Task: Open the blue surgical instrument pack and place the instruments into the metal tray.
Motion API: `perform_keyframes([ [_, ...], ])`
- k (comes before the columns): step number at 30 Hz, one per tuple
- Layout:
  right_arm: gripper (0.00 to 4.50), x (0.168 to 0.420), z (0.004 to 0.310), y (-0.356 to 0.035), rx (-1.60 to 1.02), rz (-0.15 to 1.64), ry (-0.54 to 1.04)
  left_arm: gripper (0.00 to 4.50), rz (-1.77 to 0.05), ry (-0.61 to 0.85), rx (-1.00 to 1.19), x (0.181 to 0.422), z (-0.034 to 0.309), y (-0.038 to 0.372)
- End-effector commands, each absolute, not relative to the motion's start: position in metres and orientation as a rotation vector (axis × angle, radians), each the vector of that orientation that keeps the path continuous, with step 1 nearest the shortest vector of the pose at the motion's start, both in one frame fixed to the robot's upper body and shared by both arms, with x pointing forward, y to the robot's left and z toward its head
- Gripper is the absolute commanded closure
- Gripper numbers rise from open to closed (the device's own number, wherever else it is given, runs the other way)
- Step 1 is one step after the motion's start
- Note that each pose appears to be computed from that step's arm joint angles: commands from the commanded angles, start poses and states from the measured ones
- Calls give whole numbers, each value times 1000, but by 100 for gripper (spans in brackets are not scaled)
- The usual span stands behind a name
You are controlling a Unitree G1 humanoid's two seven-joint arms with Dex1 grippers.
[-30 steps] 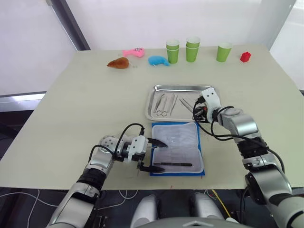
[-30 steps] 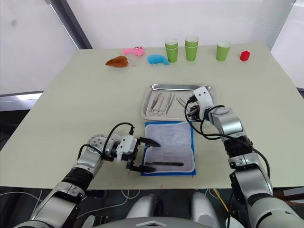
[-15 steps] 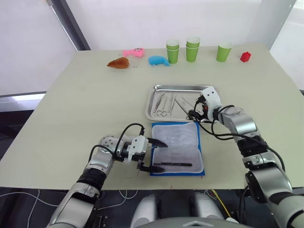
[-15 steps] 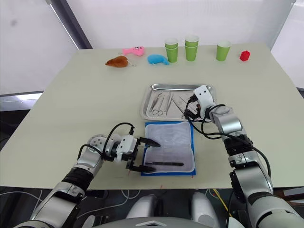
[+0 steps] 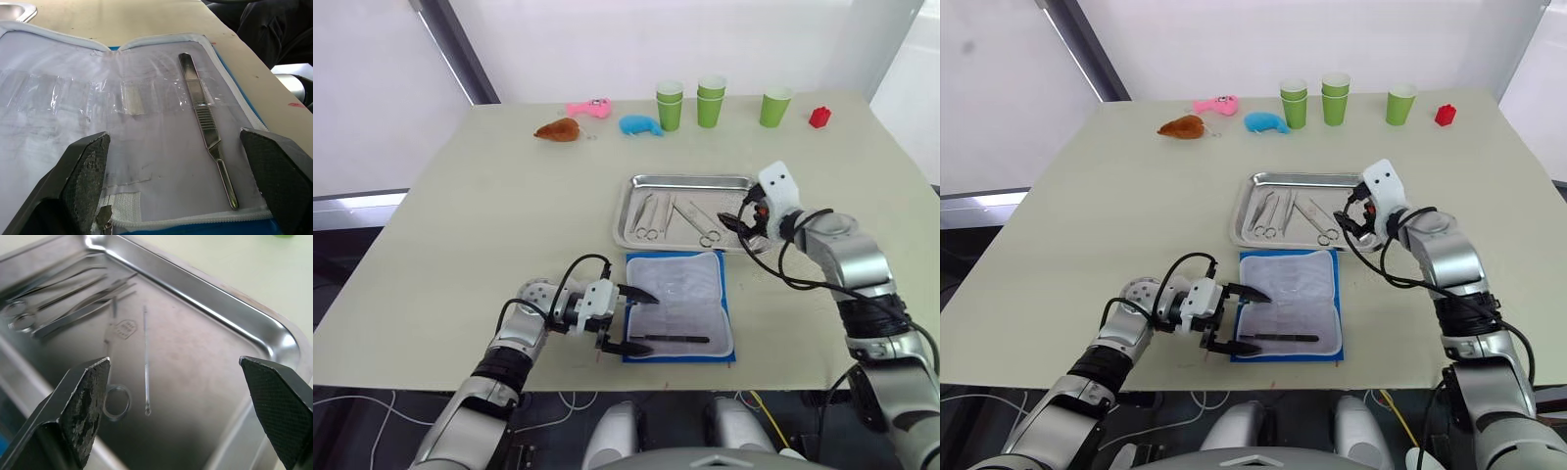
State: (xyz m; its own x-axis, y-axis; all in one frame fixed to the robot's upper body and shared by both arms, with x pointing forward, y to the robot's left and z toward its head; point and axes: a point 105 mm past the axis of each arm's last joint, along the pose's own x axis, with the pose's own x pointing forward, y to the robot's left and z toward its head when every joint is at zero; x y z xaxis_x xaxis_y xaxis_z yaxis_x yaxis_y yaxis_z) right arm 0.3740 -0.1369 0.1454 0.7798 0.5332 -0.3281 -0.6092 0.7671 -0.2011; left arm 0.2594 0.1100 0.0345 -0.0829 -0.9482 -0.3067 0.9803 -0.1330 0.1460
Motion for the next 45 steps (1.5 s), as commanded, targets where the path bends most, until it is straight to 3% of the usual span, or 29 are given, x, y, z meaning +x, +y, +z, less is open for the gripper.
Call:
perform_keyframes([
  [1,9,357,171,-132,-361,722,132,0,-1667,454,290,224,-31,123],
  [10,9,288,173,-145,-347,983,10,0,-1667,460,288,223,-32,126],
  [14,9,260,169,-152,-335,1078,25,0,-1670,464,288,222,-33,127],
  [17,9,241,182,-157,-313,1157,-75,0,-1684,473,290,219,-35,128],
  [22,9,213,189,-176,-343,1318,-23,0,-1687,481,296,218,-36,131],
  [34,9,197,205,-193,-392,1416,6,0,-1700,484,299,216,-37,132],
  [45,9,215,152,-144,-428,1353,93,0,-1708,484,300,214,-37,130],
])
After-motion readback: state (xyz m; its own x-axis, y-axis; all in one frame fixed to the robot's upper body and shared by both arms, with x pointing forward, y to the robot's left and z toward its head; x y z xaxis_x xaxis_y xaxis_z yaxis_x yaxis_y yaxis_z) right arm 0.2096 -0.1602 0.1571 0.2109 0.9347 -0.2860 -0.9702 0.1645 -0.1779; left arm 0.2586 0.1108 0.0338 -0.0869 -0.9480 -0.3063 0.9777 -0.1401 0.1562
